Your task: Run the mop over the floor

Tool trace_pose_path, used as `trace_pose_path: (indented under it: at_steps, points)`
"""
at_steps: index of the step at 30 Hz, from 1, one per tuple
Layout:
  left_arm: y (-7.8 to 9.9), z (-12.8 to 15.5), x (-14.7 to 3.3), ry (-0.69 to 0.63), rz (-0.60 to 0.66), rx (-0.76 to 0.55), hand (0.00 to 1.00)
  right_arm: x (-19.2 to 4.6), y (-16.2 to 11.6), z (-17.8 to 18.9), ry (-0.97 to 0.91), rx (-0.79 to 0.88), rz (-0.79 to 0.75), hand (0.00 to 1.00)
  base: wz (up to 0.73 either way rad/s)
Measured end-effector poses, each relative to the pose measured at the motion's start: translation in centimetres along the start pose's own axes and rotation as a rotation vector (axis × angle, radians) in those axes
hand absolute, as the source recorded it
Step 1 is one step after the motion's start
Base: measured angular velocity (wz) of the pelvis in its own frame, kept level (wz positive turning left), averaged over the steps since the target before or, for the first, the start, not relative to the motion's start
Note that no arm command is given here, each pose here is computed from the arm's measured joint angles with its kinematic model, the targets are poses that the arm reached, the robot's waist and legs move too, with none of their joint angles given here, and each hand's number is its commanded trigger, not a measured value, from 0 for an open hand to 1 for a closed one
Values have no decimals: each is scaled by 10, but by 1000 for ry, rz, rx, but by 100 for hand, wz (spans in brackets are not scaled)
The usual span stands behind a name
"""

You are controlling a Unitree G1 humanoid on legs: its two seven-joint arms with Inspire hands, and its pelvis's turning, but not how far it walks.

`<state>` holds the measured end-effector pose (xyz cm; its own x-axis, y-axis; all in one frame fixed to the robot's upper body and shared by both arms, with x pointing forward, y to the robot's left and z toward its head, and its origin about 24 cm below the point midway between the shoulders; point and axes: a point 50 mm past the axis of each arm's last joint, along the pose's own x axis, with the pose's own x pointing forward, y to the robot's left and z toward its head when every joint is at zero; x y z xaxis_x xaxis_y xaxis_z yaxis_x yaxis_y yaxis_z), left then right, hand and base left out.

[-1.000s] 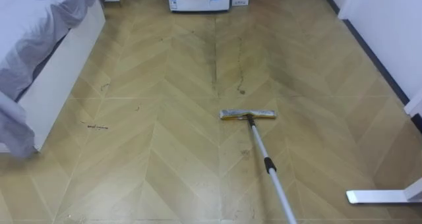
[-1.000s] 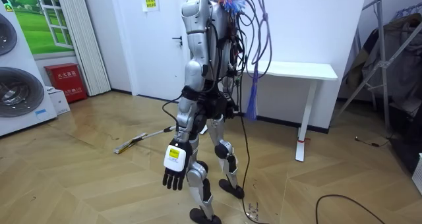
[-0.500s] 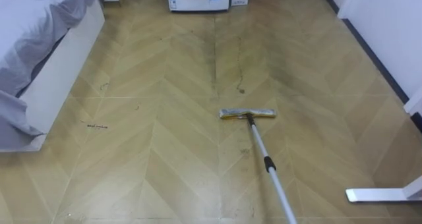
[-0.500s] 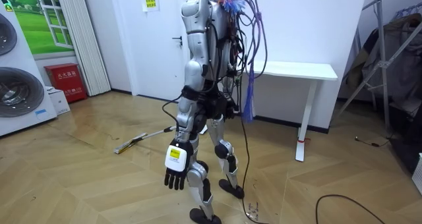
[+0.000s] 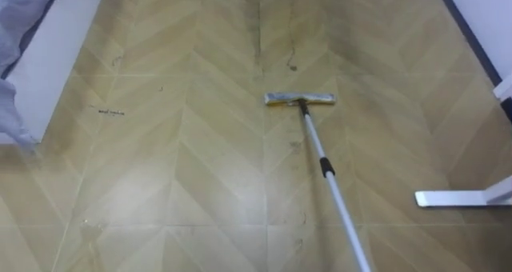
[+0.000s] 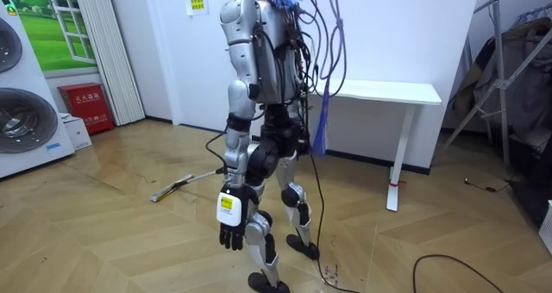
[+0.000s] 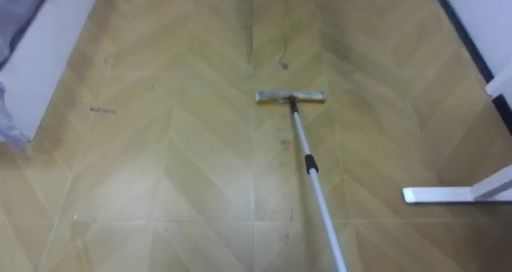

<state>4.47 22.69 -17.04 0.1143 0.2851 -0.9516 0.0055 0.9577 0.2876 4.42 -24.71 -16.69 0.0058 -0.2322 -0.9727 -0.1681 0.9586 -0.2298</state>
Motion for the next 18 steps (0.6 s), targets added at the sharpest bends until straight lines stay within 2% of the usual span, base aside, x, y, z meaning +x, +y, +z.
trace_pose_path:
  at_steps: [7,12,18]
  points:
    - [-5,22,-1,-85,25,24,0,-1,-1,9,-42,63,-48,100,3]
    - [-7,19,-1,-68,55,34,0,0,-2,-1,-12,117,-79,100,19]
    - [-1,8,0,-2,57,-2,0,1,-6,-11,36,203,-94,100,23]
